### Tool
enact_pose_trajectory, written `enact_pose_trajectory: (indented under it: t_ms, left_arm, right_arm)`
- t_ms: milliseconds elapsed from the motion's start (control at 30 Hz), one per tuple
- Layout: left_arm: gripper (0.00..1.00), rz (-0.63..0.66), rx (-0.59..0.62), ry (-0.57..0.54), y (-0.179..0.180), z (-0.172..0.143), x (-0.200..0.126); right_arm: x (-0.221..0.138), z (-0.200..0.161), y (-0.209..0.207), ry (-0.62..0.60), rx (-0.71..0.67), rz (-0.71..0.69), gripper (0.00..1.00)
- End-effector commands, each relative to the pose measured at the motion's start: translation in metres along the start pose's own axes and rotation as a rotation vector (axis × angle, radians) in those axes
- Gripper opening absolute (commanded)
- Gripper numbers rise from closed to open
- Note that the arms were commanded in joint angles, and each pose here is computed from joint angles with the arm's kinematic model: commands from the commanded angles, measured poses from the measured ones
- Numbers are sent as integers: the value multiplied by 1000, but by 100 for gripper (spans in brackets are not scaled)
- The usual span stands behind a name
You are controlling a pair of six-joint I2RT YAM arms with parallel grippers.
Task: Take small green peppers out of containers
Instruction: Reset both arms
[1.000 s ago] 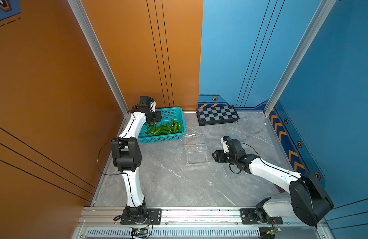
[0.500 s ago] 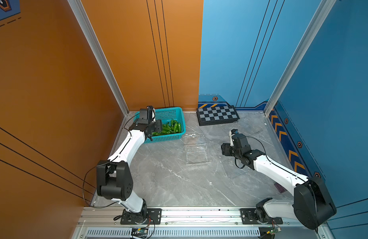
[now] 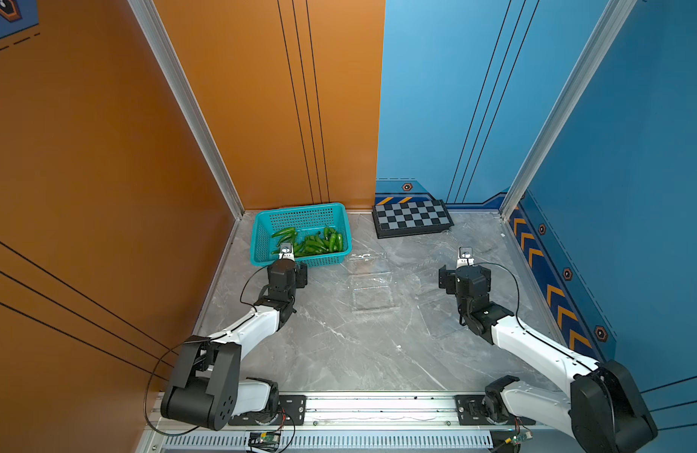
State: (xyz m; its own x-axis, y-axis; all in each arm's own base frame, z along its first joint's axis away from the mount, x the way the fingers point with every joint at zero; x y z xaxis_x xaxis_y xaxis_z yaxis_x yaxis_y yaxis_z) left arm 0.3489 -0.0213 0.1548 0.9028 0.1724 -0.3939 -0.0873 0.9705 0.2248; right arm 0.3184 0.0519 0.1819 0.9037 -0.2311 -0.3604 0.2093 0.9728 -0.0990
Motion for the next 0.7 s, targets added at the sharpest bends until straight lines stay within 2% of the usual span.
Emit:
enact_pose_trajectory:
  t_ms: [0,133,300,433,667]
  left_arm:
    - [77,74,13,-112,13,11,-12]
    - [84,102,38,-115,16,-9,-16]
    - [85,128,44,-128,18,-27,-11]
    - [92,136,15,-175,18,-32,-8]
    - [99,159,-11,-163,21,-40,5]
  right_arm:
    - [-3,12,-10,-89,-14,-53,100]
    - [-1,-2,-19,-112,6,-57,100]
    - [2,-17,-30,-117,29,-56,100]
    - [3,-19,-39,-155,67,-64,100]
    - [9,-29,-48,-179,131,-34,100]
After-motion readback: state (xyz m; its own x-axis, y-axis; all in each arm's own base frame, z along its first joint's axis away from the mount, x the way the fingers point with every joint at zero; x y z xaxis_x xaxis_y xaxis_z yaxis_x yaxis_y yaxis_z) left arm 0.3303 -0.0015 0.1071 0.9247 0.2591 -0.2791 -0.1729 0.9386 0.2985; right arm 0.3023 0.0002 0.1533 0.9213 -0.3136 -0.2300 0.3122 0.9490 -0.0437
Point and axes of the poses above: each gripper's point midway between its finger pads, its own x axis out along the fingers, its own y axis along the line the jaws close on, z = x × y, the point moved 4 cm from there along -x, back along the fingers, and after that the axes turned 7 degrees about x, right-handed, at the moved point
